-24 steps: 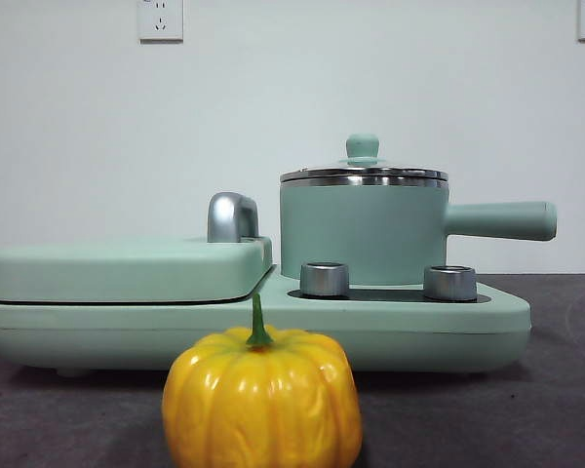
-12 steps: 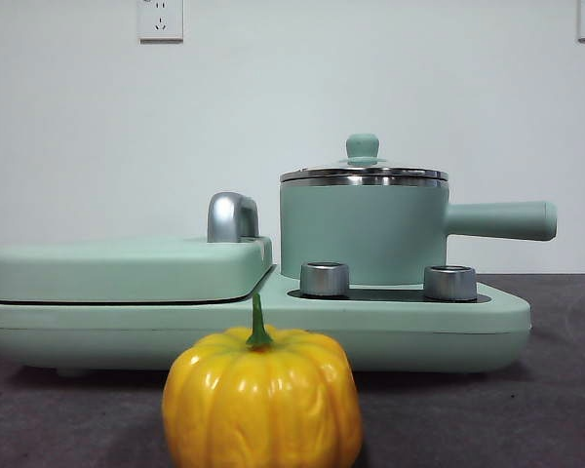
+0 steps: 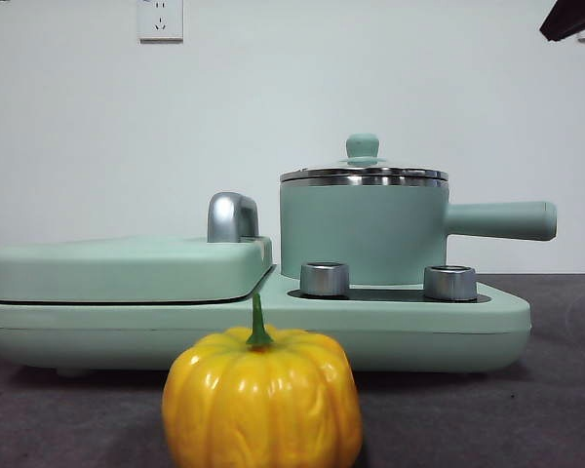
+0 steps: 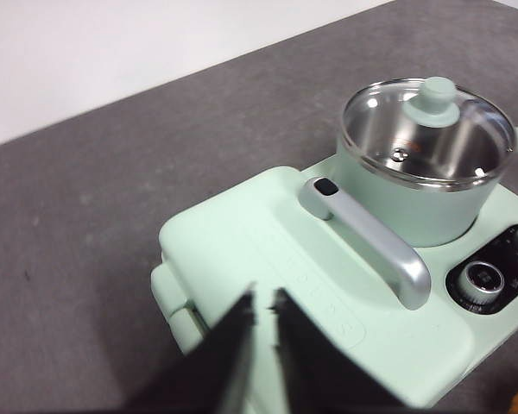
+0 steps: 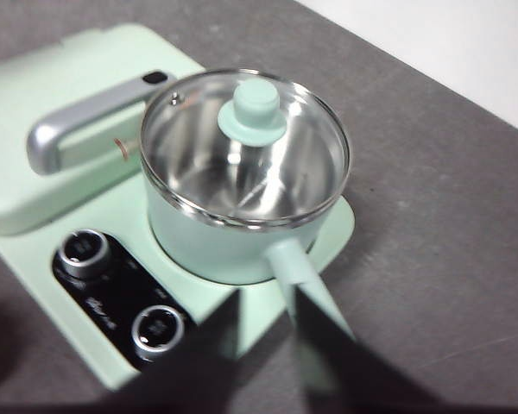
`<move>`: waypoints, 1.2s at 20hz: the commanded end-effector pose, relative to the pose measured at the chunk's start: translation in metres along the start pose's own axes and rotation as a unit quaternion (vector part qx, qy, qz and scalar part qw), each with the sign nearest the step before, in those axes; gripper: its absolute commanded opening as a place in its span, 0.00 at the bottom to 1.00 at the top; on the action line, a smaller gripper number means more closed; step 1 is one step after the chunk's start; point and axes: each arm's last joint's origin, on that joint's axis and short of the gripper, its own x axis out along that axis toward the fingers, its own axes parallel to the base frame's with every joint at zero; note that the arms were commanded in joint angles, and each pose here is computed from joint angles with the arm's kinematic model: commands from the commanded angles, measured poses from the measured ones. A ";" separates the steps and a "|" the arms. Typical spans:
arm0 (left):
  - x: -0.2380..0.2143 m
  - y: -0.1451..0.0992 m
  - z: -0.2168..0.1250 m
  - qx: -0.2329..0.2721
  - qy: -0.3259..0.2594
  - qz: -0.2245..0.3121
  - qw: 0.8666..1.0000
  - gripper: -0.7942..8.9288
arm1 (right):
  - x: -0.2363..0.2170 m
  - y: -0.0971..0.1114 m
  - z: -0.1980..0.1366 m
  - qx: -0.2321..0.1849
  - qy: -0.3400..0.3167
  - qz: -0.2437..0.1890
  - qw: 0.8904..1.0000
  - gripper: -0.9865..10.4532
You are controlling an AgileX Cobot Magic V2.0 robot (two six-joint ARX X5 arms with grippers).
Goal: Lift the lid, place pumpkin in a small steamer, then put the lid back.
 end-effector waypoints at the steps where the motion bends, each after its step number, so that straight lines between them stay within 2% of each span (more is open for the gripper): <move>1: -0.002 -0.001 0.008 0.027 -0.018 -0.003 0.999 0.42 | -0.002 0.000 0.006 -0.026 -0.010 -0.002 1.000 0.36; 9: 0.007 -0.008 0.018 0.035 -0.053 -0.031 0.997 0.43 | -0.002 0.000 0.006 -0.021 -0.011 -0.001 1.000 0.37; 12: 0.020 -0.013 0.023 0.046 -0.064 -0.055 0.995 0.43 | -0.002 0.000 0.007 -0.003 -0.015 -0.002 1.000 0.37; 15: 0.040 -0.021 0.026 0.052 -0.062 -0.088 0.993 0.43 | -0.003 -0.001 0.009 0.010 -0.028 -0.003 1.000 0.37; 19: 0.075 -0.034 0.030 0.028 -0.057 -0.132 0.989 0.43 | -0.003 -0.002 0.015 0.021 -0.058 -0.012 0.998 0.37; 24: 0.114 -0.050 0.035 0.021 -0.085 -0.154 0.984 0.42 | -0.004 -0.004 0.021 0.033 -0.089 -0.019 0.995 0.37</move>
